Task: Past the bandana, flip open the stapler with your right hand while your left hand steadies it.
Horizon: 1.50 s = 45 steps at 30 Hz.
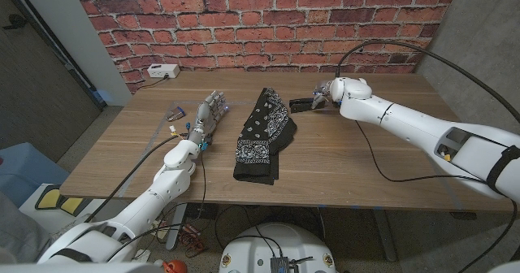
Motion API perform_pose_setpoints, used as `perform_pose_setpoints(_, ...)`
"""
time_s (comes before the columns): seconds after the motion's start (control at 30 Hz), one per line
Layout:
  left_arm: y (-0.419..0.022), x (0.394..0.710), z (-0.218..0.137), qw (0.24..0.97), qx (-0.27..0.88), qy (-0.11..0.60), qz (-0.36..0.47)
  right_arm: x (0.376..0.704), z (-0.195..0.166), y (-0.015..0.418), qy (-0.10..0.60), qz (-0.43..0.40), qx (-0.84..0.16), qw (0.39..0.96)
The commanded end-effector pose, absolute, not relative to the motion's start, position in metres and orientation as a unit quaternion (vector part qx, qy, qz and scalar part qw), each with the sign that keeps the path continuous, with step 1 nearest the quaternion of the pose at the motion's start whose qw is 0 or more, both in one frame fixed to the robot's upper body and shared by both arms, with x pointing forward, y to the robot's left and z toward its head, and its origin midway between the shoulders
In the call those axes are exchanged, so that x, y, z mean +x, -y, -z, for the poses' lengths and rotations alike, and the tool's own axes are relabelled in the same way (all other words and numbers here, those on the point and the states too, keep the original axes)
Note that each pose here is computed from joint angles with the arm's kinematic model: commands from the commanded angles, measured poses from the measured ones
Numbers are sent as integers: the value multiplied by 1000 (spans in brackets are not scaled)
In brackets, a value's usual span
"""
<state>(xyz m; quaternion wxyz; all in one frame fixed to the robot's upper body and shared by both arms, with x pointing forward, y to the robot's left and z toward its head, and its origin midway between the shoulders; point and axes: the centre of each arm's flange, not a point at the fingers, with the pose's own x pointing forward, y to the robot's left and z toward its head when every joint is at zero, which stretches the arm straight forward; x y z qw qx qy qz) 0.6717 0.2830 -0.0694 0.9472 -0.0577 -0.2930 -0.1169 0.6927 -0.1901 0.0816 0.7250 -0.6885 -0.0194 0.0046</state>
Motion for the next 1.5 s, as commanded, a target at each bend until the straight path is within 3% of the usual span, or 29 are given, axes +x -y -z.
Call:
perform_pose_setpoints(0.03,-282,671,69,948,-56,292,118,695,-81,192,21,8,-689,724)
perform_pose_setpoints(1.5,-283,671,76,950,-59,284,117,709,-78,184,-16,0,-708,707)
